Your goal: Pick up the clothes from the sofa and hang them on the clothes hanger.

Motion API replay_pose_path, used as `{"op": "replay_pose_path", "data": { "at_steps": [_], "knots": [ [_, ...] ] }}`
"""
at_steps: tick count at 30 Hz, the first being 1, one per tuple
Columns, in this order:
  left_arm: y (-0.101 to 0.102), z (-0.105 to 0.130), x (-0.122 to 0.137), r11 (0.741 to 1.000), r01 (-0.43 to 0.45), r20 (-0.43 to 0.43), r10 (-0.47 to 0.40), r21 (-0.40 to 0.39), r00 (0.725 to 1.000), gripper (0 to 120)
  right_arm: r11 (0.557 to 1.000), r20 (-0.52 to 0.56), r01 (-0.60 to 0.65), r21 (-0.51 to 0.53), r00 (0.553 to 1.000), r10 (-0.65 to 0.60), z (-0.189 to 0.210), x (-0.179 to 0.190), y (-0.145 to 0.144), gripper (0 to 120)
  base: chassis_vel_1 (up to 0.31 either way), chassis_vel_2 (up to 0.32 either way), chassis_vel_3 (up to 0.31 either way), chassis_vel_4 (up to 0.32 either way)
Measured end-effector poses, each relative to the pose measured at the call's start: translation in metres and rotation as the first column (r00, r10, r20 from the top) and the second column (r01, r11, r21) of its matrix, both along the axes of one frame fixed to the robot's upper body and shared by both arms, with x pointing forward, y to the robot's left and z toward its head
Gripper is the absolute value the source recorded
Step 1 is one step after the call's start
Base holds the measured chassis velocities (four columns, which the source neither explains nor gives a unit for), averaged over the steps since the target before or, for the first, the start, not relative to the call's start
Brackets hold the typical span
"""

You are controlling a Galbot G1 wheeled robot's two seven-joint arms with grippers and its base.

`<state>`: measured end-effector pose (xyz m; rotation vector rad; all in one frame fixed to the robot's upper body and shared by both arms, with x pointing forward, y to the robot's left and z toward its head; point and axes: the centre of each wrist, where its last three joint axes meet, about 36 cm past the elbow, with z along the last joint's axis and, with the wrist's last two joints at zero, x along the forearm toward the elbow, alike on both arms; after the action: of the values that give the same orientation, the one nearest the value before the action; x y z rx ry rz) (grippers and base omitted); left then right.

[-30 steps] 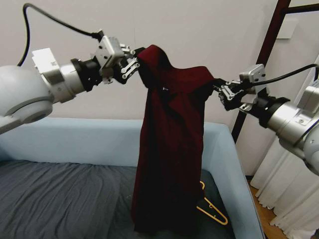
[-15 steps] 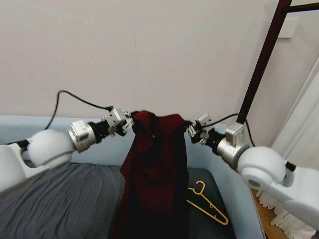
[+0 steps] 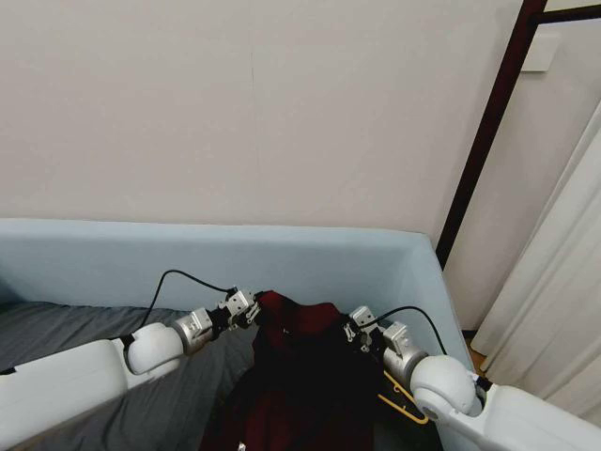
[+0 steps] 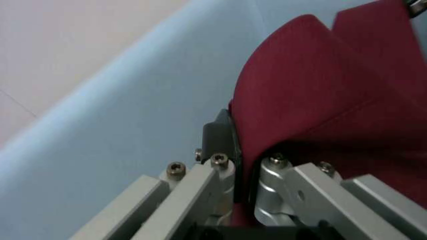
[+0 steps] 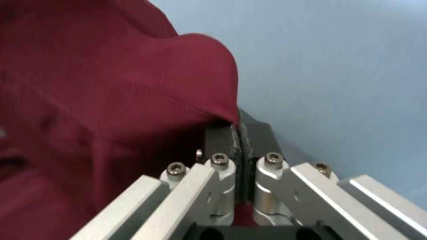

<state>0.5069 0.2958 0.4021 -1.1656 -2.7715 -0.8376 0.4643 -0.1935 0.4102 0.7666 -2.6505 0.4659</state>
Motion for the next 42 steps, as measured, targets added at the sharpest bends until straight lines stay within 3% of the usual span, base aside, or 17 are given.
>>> {"op": "replay_pose_path", "data": {
  "at_steps": [4,8,19,35,37,42],
  "knots": [
    [-0.008,-0.044,-0.006,0.999,-0.043,-0.062,0.043,-0.003,0.997,0,0.999,-0.038,0.037,-0.008,0.999,-0.037,-0.035,0.014,0.013,0,0.0,0.0,0.0,0.0],
    [-0.015,-0.068,-0.011,0.998,-0.068,-0.094,0.068,-0.004,0.993,0,0.998,-0.05,0.048,-0.032,0.997,-0.05,-0.052,0.017,0.006,0,0.0,0.0,0.0,0.0],
    [-0.029,-0.091,-0.026,0.991,-0.133,-0.095,0.131,-0.015,0.987,0,0.998,-0.017,0.07,-0.006,0.997,-0.07,-0.038,0.014,-0.009,0,0.0,0.0,0.0,0.0],
    [-0.021,-0.113,-0.053,0.981,-0.196,-0.1,0.196,0.011,0.975,59,0.989,-0.003,0.12,0.09,0.993,-0.12,0.012,0.012,-0.01,0,0.0,0.0,0.0,0.0],
    [-0.02,-0.114,-0.053,0.98,-0.199,-0.103,0.199,0.015,0.975,63,0.987,-0.005,0.126,0.098,0.992,-0.126,0.015,0.012,-0.011,0,0.0,0.0,0.0,0.0],
    [-0.017,-0.123,-0.06,0.978,-0.207,-0.118,0.208,0.023,0.971,84,0.981,-0.013,0.151,0.126,0.989,-0.151,0.026,0.015,-0.013,0,0.0,0.0,0.0,0.0]
  ]
}}
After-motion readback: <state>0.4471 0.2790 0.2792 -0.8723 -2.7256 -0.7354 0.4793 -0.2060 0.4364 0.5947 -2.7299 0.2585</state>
